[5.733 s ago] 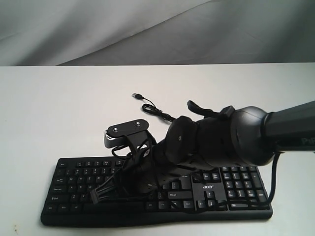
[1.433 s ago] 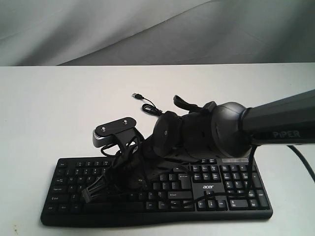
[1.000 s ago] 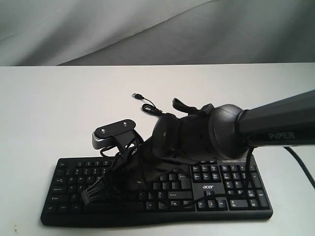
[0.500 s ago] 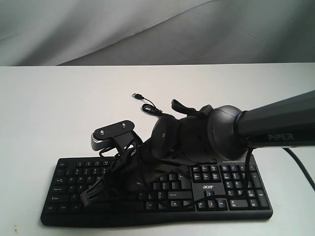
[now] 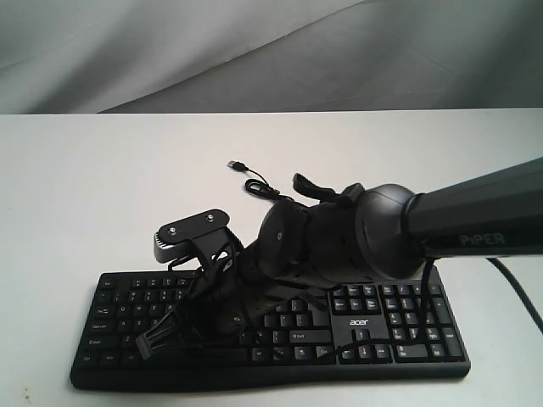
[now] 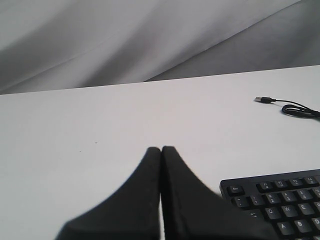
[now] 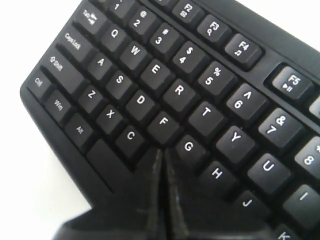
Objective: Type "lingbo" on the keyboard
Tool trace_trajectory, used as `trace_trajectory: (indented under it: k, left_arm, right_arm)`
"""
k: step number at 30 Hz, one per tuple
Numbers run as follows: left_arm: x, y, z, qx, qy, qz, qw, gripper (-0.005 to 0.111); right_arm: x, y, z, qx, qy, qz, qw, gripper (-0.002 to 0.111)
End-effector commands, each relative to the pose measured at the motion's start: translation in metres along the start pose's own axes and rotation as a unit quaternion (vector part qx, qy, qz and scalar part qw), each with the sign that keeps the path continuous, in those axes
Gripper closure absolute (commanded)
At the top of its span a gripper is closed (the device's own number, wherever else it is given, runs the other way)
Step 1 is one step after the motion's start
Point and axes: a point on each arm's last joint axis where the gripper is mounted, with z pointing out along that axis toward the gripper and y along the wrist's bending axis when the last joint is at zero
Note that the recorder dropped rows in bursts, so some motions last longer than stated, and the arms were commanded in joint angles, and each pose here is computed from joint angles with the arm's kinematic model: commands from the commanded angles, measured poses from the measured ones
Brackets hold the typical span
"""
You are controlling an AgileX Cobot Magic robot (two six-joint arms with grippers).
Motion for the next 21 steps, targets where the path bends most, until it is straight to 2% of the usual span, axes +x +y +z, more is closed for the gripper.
trace_trajectory:
  k: [1,17,21]
  left_arm:
    - [0.001,0.0,0.0,0.0,-0.001,-0.006,1.0,0.106]
    - [0.001,0.0,0.0,0.0,-0.001,-0.006,1.0,0.106]
    - [0.001,0.0,0.0,0.0,-0.001,-0.006,1.0,0.106]
  right_arm:
    - [-0.001,0.001,-0.001,0.001,-0.005,-0.004,1.0,0.108]
    - [0.005,-0.005,0.009,0.007,0.012,0.0,1.0,0.108]
    - [-0.005,0.002,-0.011,0.002,-0.013,-0.014,1.0,0.108]
